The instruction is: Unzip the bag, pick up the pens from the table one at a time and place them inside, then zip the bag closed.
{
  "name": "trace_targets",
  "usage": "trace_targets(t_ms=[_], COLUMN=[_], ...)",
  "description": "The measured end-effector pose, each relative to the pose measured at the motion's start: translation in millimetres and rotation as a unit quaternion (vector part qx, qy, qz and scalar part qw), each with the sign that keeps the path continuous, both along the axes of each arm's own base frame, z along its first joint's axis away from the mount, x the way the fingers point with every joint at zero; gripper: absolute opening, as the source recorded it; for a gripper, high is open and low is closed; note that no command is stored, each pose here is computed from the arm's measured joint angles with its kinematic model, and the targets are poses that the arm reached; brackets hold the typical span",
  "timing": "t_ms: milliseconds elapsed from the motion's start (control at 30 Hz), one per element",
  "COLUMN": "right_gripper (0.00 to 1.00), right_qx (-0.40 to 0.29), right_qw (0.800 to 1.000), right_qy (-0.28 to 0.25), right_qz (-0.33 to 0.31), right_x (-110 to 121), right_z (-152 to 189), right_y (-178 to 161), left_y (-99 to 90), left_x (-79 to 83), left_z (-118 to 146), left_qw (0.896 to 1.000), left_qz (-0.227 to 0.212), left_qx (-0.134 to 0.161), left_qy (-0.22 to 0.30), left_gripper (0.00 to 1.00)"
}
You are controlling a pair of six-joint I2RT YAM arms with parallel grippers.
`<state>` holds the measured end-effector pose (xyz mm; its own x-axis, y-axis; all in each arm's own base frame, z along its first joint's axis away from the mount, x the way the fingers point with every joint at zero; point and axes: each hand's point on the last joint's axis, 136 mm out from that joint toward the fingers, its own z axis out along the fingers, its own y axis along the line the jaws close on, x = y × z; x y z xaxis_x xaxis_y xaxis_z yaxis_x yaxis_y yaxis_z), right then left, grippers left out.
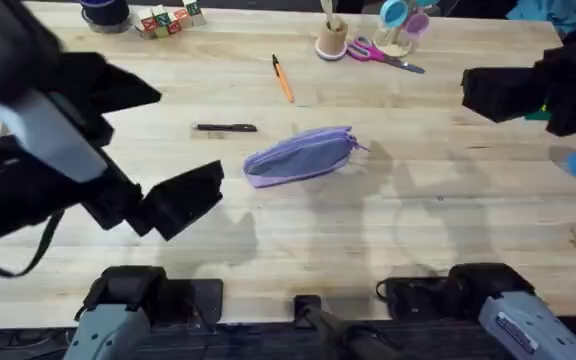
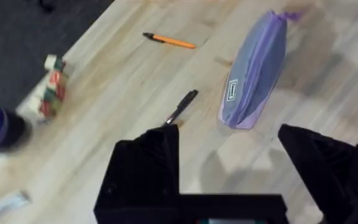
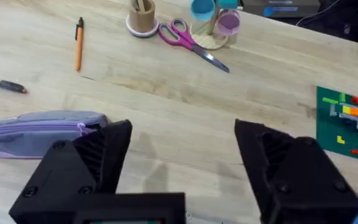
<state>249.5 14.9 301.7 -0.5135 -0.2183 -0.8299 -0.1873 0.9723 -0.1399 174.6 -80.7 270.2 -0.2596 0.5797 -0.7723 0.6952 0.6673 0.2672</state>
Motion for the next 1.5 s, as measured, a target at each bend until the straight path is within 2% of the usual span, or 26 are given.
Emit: trace_targets(t_ms=[133,267,533,767,900,1167,1500], right_gripper=[0.996,0.996,0.996,0.996,0.996,0.996,0.996], right_qx=[0.000,0.000,0.000,0.000,0.000,0.000,0.000], right_qw=[1.000,1.000,1.000,1.000,1.000,1.000,1.000], right_qy=[0.001,0.004,0.004,0.005,0.005,0.004,0.005], right_qz=[0.000,0.000,0.000,0.000,0.000,0.000,0.000], right_x=[0,-1,-1,-1,-1,-1,-1], right_z=[0,-2,-2,-2,-2,-2,-2], right_y=[0,0,0,0,0,0,0], left_y=[-3.9,-5.2,-7.0,-12.5,-16.2,-18.8,-21.5], left_x=[3.1,3.7,3.5,0.6,0.5,16.9,34.7], left_z=[-4,-4,-3,-2,-8,-29,-67], left_qw=[0.997,0.994,0.991,0.990,0.990,0.989,0.975], left_qz=[-0.057,-0.082,-0.100,-0.115,-0.126,-0.141,-0.184], left_qx=[0.045,0.066,0.078,0.066,0.054,0.045,0.048], left_qy=[-0.023,-0.038,-0.052,-0.052,-0.031,0.032,0.112], left_gripper=[0.993,0.993,0.993,0.993,0.993,0.993,0.995])
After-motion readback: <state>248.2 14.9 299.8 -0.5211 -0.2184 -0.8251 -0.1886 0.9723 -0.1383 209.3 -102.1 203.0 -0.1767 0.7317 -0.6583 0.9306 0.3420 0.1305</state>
